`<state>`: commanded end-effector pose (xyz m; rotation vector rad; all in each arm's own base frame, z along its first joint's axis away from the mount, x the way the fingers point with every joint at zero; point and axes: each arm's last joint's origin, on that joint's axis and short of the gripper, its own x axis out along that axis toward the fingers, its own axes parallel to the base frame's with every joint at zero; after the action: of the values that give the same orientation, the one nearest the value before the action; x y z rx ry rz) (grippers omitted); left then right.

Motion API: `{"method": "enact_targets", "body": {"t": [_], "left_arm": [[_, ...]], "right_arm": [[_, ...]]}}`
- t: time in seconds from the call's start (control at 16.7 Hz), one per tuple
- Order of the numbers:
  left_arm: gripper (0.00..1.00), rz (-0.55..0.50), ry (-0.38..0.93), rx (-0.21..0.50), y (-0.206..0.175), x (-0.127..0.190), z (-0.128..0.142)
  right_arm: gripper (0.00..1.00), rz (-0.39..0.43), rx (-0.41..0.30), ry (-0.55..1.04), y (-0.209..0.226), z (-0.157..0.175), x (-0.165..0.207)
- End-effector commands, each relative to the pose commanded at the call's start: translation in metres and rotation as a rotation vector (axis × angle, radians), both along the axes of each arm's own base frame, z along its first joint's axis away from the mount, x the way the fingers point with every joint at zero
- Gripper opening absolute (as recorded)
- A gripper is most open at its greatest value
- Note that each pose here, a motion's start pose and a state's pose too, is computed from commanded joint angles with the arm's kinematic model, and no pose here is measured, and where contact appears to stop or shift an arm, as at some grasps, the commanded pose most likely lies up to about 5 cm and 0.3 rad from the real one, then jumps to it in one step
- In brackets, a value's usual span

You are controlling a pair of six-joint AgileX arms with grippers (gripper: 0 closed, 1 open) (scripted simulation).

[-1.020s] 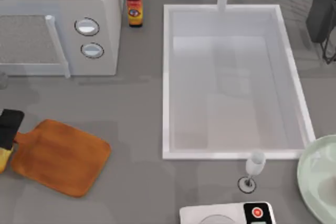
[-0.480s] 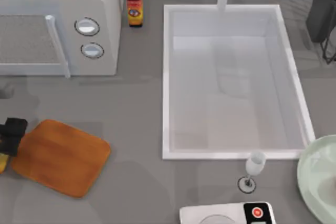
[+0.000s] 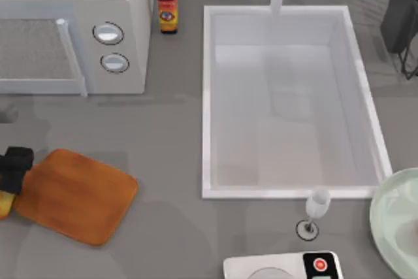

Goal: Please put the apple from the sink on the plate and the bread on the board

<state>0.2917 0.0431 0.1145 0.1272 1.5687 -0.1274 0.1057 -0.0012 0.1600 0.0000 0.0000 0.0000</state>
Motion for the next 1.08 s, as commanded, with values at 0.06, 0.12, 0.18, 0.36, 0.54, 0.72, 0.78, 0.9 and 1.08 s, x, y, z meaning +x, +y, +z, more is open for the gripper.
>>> {"method": "enact_targets", "body": {"t": [0.06,0.12,0.18,0.36,0.54,0.72,0.78,0.9,1.08], "left_arm": [[0.32,0.0,0.0,0.0,0.0,0.0,0.0],[0.25,0.0,0.0,0.0,0.0,0.0,0.0],[0.17,0.0,0.0,0.0,0.0,0.0,0.0],[0.0,0.0,0.0,0.0,0.0,0.0,0.0],[0.0,0.0,0.0,0.0,0.0,0.0,0.0],[0.0,0.0,0.0,0.0,0.0,0.0,0.0],[0.0,0.0,0.0,0.0,0.0,0.0,0.0],[0.0,-0.001,-0.016,-0.004,0.0,0.001,0.005],[0.0,-0.001,-0.014,-0.005,0.0,0.003,0.014]], "right_arm": [[1.0,0.0,0.0,0.0,0.0,0.0,0.0],[1.0,0.0,0.0,0.0,0.0,0.0,0.0],[1.0,0.0,0.0,0.0,0.0,0.0,0.0],[1.0,0.0,0.0,0.0,0.0,0.0,0.0],[1.0,0.0,0.0,0.0,0.0,0.0,0.0],[1.0,0.0,0.0,0.0,0.0,0.0,0.0],[1.0,0.0,0.0,0.0,0.0,0.0,0.0],[1.0,0.0,0.0,0.0,0.0,0.0,0.0],[1.0,0.0,0.0,0.0,0.0,0.0,0.0]]}}
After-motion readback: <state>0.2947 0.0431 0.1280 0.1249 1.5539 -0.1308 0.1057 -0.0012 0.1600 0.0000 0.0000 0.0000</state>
